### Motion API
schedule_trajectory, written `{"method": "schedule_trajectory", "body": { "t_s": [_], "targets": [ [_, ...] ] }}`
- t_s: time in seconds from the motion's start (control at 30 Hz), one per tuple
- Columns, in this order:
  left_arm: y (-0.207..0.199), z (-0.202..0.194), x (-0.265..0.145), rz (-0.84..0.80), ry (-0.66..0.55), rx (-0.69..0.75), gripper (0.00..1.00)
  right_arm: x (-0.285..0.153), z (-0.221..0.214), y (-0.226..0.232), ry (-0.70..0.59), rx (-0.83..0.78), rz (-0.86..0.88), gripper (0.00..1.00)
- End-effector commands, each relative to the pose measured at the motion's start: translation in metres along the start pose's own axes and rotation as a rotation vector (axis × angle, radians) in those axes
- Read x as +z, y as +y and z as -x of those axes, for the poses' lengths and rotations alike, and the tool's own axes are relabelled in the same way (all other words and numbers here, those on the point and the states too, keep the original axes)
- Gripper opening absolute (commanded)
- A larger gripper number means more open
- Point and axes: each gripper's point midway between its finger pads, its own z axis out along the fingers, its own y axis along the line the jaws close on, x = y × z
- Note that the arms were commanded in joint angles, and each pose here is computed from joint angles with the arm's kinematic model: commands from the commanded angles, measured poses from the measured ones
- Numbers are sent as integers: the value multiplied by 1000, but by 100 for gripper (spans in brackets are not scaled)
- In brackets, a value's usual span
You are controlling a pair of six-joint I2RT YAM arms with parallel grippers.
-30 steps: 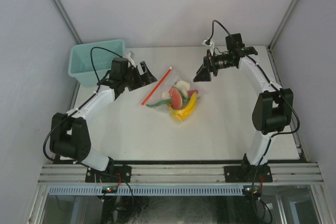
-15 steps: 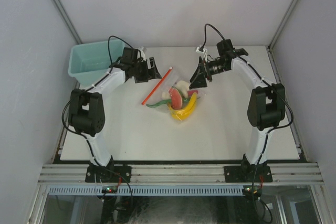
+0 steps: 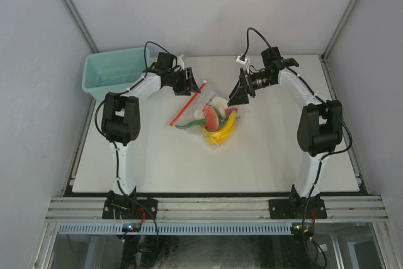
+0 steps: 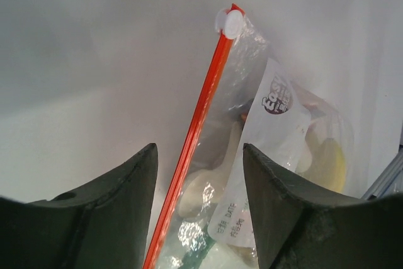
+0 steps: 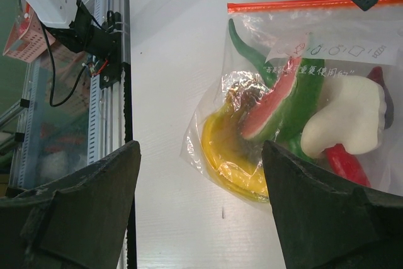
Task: Open the zip-top bag and remove the fake food
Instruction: Pick up the zipper food storage bag at the center of the board.
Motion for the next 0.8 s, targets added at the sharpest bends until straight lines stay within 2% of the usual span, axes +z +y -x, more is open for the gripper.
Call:
{"method": "schedule_trajectory", "body": {
  "t_s": [0.0, 0.2, 0.3, 0.37, 0.4, 0.47, 0.6, 0.77],
  "targets": [
    [-22, 15, 5, -128, -19, 13, 59, -4, 14, 12, -21, -62, -3, 78],
    [-24, 7, 19, -178, 11, -2, 48, -5, 14, 13, -22, -61, -7, 78],
    [-25, 6, 22, -199, 17, -8, 29, -6, 15, 14, -26, -64, -7, 78],
    [-30, 9, 20, -220, 9, 2, 9, -9, 17, 16, -33, -66, -6, 78],
    [-34, 12, 17, -230, 0, 17, 2, -11, 18, 17, -39, -68, -5, 78],
    [-43, 19, 8, -238, -29, 75, 0, -17, 21, 20, -57, -69, -3, 78],
    [-79, 30, -23, -259, -113, 293, 0, -42, 31, 28, -109, -119, -3, 78],
    [-137, 23, -59, -324, -186, 583, 0, -80, 44, 43, -145, -342, -43, 79]
  ]
}}
